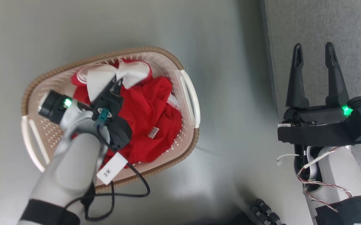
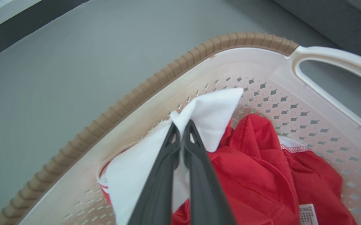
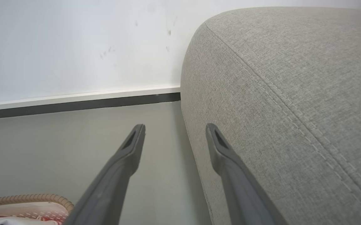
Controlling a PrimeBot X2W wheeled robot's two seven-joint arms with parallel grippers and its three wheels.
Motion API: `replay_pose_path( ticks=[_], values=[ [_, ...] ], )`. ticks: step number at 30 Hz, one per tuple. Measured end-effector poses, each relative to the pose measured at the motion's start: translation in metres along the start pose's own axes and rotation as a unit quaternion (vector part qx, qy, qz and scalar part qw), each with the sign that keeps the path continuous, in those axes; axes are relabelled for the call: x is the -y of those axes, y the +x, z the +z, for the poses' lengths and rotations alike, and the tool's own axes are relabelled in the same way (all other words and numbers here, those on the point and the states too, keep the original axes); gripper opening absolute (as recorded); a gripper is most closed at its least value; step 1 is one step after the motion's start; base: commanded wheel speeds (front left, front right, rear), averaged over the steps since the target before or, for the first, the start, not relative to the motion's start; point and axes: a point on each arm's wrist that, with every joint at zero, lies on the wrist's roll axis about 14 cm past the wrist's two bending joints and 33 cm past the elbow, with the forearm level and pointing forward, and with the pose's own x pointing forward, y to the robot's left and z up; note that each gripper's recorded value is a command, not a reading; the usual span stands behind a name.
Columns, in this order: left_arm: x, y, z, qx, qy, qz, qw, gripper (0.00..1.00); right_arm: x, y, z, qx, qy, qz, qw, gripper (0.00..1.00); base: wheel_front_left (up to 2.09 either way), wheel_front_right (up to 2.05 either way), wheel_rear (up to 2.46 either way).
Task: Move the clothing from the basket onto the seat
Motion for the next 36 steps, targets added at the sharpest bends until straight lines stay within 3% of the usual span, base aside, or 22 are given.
replay_pose_path(
  ticks=[6, 12, 25, 36],
  values=[
    [0.003, -0.020, 0.025, 0.027, -0.023, 0.006, 0.999, 0.00, 0.000, -0.003, 0.014, 0.010, 0.006, 0.000, 1.000, 1.00, 0.00, 0.00, 0.00],
    [-0.003, -0.046, 0.084, 0.103, -0.034, 0.012, 0.994, 0.00, -0.004, -0.009, 0.034, 0.025, 0.013, 0.007, 1.000, 1.00, 0.00, 0.00, 0.00],
    [-0.017, -0.113, 0.198, 0.242, 0.014, 0.036, 0.970, 0.00, -0.029, -0.020, 0.080, 0.064, 0.031, 0.048, 0.996, 1.00, 0.00, 0.00, 0.00],
    [-0.023, -0.179, 0.267, 0.322, 0.055, 0.063, 0.943, 0.00, -0.053, -0.041, 0.121, 0.097, 0.033, 0.093, 0.990, 1.00, 0.00, 0.00, 0.00]
  ],
)
